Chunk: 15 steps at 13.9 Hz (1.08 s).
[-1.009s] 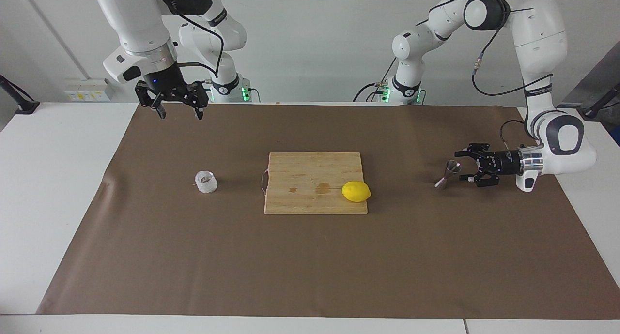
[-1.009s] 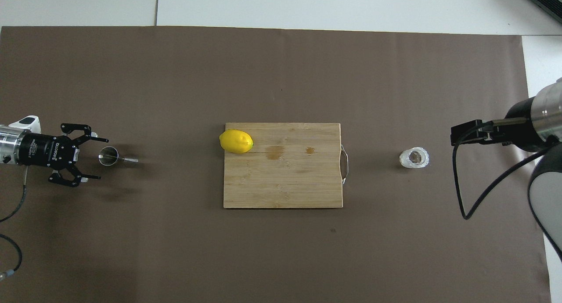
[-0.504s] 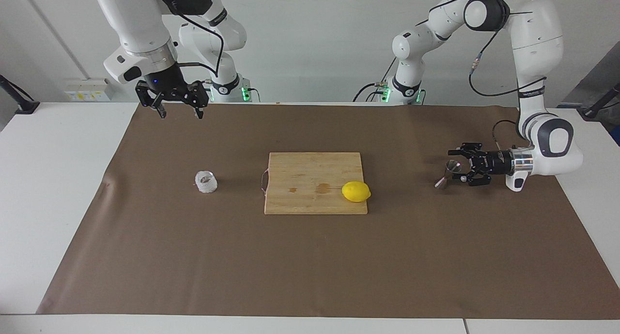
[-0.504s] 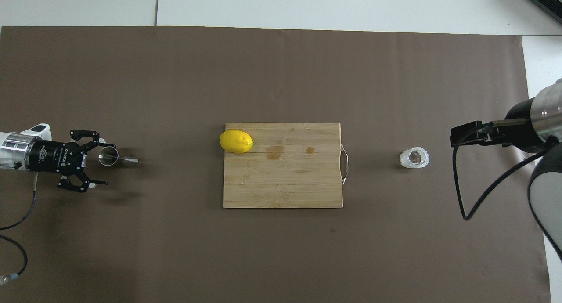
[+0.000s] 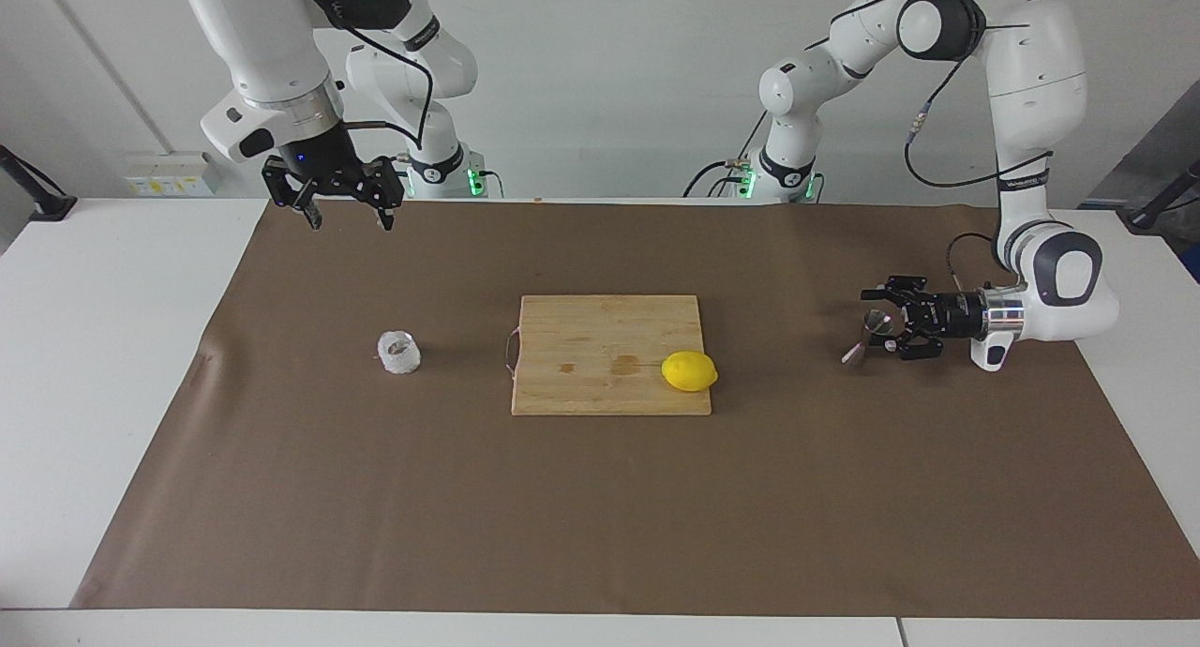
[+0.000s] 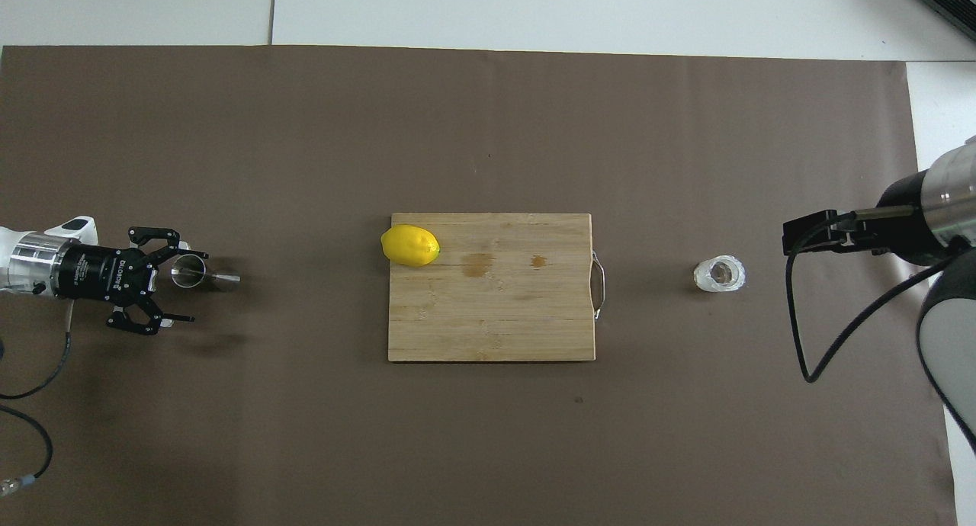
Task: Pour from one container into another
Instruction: 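Close the left gripper around the metal cup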
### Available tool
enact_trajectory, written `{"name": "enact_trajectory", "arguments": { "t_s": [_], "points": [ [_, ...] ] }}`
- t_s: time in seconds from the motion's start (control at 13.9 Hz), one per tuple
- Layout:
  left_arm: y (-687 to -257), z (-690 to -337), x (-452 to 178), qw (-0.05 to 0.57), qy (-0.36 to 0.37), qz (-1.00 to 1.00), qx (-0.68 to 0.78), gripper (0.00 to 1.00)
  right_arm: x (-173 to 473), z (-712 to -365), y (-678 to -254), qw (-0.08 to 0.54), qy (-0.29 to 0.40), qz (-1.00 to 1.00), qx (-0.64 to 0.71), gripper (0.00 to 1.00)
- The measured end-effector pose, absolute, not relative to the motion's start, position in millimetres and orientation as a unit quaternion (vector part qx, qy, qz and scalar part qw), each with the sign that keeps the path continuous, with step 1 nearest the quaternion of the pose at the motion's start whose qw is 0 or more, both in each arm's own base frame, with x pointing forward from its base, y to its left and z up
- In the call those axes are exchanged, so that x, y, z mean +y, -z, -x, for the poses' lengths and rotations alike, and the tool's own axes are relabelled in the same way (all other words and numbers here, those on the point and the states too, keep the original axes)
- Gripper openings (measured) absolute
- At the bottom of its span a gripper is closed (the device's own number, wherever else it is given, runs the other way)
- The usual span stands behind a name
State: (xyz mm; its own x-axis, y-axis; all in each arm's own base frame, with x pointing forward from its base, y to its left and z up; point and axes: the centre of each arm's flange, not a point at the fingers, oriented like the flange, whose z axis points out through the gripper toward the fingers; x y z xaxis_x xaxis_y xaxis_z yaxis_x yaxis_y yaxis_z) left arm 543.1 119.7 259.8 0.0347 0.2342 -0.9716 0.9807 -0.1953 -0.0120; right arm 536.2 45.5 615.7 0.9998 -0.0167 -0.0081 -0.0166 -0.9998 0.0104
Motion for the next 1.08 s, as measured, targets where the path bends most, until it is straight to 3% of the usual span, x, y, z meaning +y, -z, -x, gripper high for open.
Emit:
{"name": "enact_trajectory", "arguments": {
  "t_s": [0.72, 1.08],
  "points": [
    [-260.2, -542.0, 125.8, 0.393, 0.478, -0.603, 0.504, 1.0, 45.5, -536.2, -615.7, 0.005, 0.004, -1.0, -0.008, 1.0],
    [-260.3, -542.0, 126.2, 0.393, 0.478, -0.602, 0.505, 0.92, 45.4, -536.0, -614.9, 0.005, 0.005, -1.0, -0.008, 1.0]
  ]
}}
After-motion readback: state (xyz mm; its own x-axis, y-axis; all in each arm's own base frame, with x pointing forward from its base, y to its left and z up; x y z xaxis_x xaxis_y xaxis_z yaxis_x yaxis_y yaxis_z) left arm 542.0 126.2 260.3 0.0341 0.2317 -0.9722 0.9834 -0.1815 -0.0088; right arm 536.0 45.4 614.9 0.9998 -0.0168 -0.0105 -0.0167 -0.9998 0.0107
